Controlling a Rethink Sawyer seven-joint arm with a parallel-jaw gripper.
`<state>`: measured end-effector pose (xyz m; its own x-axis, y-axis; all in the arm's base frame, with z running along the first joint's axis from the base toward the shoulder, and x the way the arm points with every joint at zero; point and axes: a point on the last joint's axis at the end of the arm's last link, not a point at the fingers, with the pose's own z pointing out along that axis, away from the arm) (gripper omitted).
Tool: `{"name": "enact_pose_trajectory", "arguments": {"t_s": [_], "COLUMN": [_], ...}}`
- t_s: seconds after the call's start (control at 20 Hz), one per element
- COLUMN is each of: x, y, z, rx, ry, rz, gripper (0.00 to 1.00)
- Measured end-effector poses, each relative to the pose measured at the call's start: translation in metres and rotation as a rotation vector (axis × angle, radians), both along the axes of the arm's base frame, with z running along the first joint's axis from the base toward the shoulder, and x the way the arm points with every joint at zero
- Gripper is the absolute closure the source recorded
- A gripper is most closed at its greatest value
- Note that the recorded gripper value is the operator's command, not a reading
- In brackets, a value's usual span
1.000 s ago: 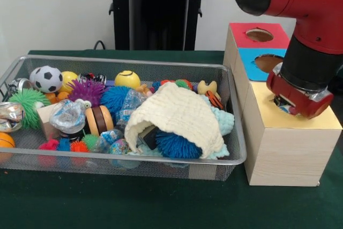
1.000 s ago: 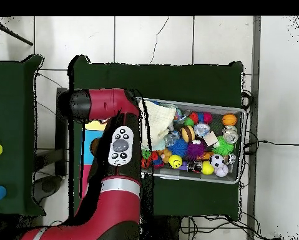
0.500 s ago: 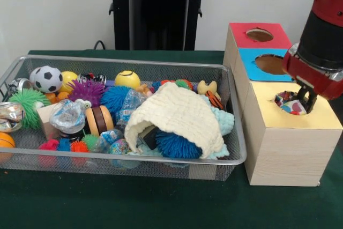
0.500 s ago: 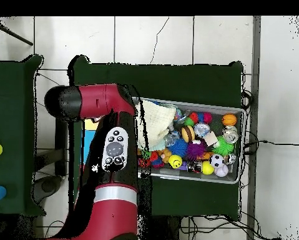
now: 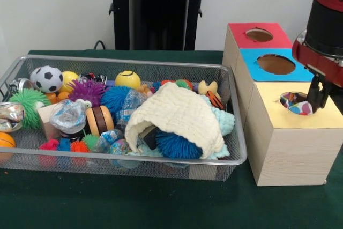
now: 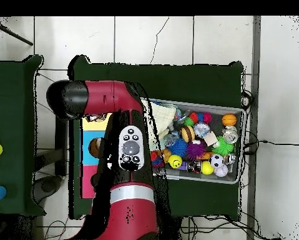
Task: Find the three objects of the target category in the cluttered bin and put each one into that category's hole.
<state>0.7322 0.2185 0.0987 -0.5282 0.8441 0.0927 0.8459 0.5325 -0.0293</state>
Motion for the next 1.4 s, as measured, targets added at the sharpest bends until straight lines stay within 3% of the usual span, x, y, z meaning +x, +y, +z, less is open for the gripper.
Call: {"name": "enact_pose_trajectory", "arguments": {"t_s": [0.2,0.55,0.75,1.1,1.4], "x": [0.008,0.025,0.042,0.059,0.068], "y": [0.001,0.004,-0.002,-0.03,-0.086], "z": [0.023,0.066,0.086,0.095,0.089], "rx": [-0.006,-0.115,-0.171,-0.209,-0.237], "ry": [-0.04,-0.14,-0.194,-0.227,-0.215], "rz": [0.013,0.101,0.137,0.134,0.091], "gripper": [1.0,1.0,1.0,1.0,1.0]}}
